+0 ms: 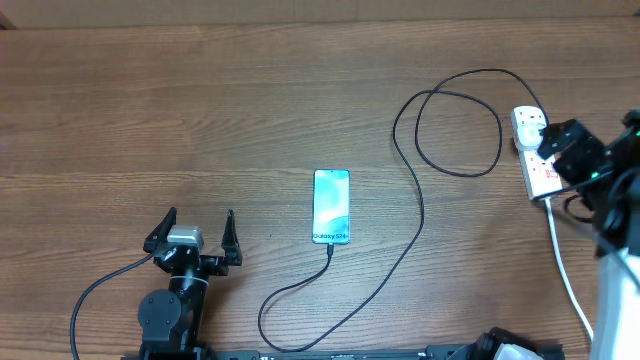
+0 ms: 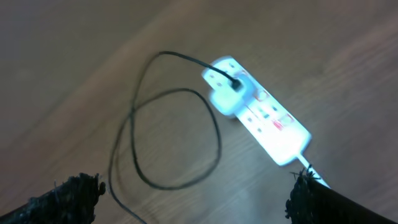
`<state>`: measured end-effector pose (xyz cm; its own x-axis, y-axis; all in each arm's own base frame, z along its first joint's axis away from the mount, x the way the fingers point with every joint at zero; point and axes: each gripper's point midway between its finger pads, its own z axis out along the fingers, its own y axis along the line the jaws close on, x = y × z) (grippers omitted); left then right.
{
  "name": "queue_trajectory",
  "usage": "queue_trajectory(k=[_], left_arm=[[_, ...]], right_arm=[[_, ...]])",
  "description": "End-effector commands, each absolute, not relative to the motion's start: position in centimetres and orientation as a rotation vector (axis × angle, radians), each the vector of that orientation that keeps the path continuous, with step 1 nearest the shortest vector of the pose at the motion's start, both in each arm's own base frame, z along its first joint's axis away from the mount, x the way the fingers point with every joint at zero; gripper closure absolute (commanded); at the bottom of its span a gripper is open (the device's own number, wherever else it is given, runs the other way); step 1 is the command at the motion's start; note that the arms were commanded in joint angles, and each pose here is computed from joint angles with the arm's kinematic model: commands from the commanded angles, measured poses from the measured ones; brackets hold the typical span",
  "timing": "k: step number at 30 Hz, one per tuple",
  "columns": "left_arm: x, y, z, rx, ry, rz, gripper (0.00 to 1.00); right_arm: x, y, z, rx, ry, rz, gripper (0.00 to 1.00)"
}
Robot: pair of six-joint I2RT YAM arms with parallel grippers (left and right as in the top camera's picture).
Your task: Plug charger to phone and switch on socket
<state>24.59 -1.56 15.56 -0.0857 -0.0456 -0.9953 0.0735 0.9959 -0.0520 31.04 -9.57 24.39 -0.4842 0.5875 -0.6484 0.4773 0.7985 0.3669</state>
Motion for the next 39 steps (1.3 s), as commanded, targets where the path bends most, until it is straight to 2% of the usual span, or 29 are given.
queue_trajectory(k=[1, 15, 29, 39], left_arm=[[24.6, -1.3, 15.6, 0.026, 1.647, -0.073, 0.0], [24.6, -1.3, 15.6, 0.026, 1.647, -0.073, 0.01], [24.6, -1.3, 15.6, 0.026, 1.647, -0.073, 0.0], [24.6, -1.3, 15.6, 0.026, 1.647, -0.073, 0.0]], right_arm=[[30.9, -7.6, 23.9, 0.693, 2.128, 0.205, 0.0], [30.0, -0.6, 21.6, 0.333, 1.794, 0.334, 0.0], [26.4, 0.1, 19.1, 0.233, 1.595, 0.298, 0.0], [25.4, 0.2, 16.6, 0.156, 1.612, 0.218, 0.0]])
